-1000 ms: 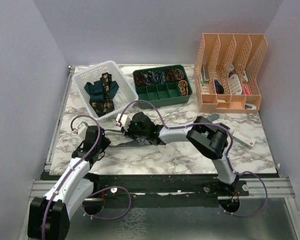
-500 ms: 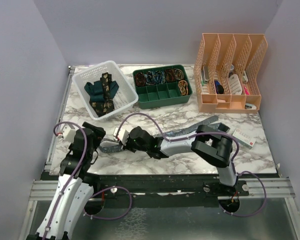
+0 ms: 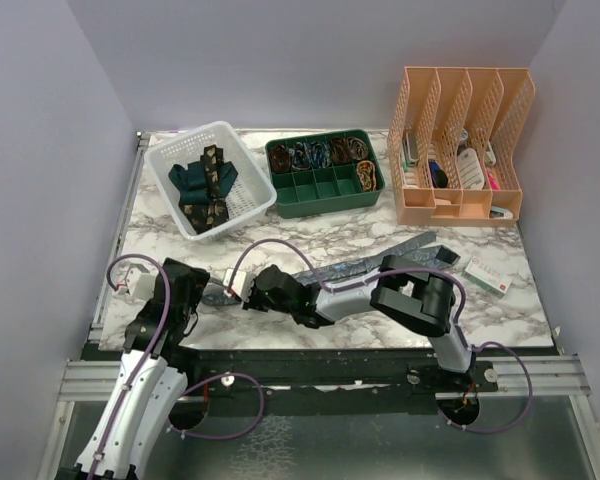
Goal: Roll the ties
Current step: Flatten out the tie at the center of the board.
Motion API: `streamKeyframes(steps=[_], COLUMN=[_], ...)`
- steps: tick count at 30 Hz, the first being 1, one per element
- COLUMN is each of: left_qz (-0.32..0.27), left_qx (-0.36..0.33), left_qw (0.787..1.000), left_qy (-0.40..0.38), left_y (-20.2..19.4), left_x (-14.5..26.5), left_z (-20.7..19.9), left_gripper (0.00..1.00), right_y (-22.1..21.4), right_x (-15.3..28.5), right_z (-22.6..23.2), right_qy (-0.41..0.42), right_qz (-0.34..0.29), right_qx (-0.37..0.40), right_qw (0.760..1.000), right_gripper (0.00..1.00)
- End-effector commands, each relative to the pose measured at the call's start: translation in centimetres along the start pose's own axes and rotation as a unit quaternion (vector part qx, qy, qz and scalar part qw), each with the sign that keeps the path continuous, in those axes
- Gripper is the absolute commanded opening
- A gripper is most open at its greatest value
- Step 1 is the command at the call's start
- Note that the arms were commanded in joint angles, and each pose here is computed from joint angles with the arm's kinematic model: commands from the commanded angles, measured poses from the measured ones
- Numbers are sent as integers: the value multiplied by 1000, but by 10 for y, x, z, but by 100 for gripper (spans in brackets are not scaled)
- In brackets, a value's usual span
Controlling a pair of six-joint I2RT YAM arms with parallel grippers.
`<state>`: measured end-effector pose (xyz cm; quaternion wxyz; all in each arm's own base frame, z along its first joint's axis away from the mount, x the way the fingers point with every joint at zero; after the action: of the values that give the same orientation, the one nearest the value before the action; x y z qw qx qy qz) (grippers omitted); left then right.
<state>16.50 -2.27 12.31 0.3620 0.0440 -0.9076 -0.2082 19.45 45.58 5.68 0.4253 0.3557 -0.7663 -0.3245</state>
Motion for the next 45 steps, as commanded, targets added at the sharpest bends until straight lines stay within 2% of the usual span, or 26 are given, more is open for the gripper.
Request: streamKeyframes(steps=[1, 7, 10, 14, 16, 19, 22, 27, 33, 39, 42, 45], left_qz=[-7, -12, -11, -17, -21, -29, -39, -52, -55, -70, -66, -67], left_qx=[22, 25, 30, 31, 26, 6, -25, -79, -119, -163, -179, -180], left_qw=[1000, 1000, 999, 999, 999, 1000, 999, 994, 989, 981, 978, 978], left_qy=[2, -2, 3, 3, 0, -1, 9, 48, 62, 74, 82, 84], left_y=[1, 1, 1, 3, 6, 12, 22, 41, 57, 66, 66, 66], left_x=[0, 0, -1, 0, 2, 7, 15, 29, 45, 49, 47, 46], left_z=[5, 8, 10, 8, 5, -2, -13, -37, -57, -63, -63, -63], left_gripper=[99, 99, 98, 98, 98, 99, 99, 99, 99, 99, 99, 99], right_y=[7, 26, 35, 63, 75, 76, 67, 72, 55, 47, 48, 58], right_x=[-5, 1, 10, 38, 50, 59, 54, 25, -17, -34, -34, -24], right_z=[9, 12, 6, 0, -6, -20, -31, -18, -6, 0, 0, -10], right_qy=[-11, 1, -7, 5, -1, -11, 29, 96, 106, 118, 123, 112], right_qz=[-17, -39, -35, -66, -65, -44, -8, 37, 107, 124, 121, 97], right_qx=[10, -17, -44, -106, -168, -282, -412, -478, -491, -495, -489, -474], right_qw=[1000, 999, 998, 992, 984, 958, 911, 872, 858, 852, 855, 868], right_gripper=[21, 42, 42, 43, 51, 47, 33, 27, 25, 25, 24, 24])
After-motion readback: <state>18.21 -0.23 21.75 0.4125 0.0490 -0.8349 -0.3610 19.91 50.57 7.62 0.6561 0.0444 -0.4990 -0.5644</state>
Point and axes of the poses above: each gripper's point midway between its finger pads, its own x axis back along the fingers, its own z axis along the line the jaws close on, y = z × x, the point moved 5 cm from there along x, back along the fingers, and after that the axes turned 7 degrees about x, right-handed, at the moved point
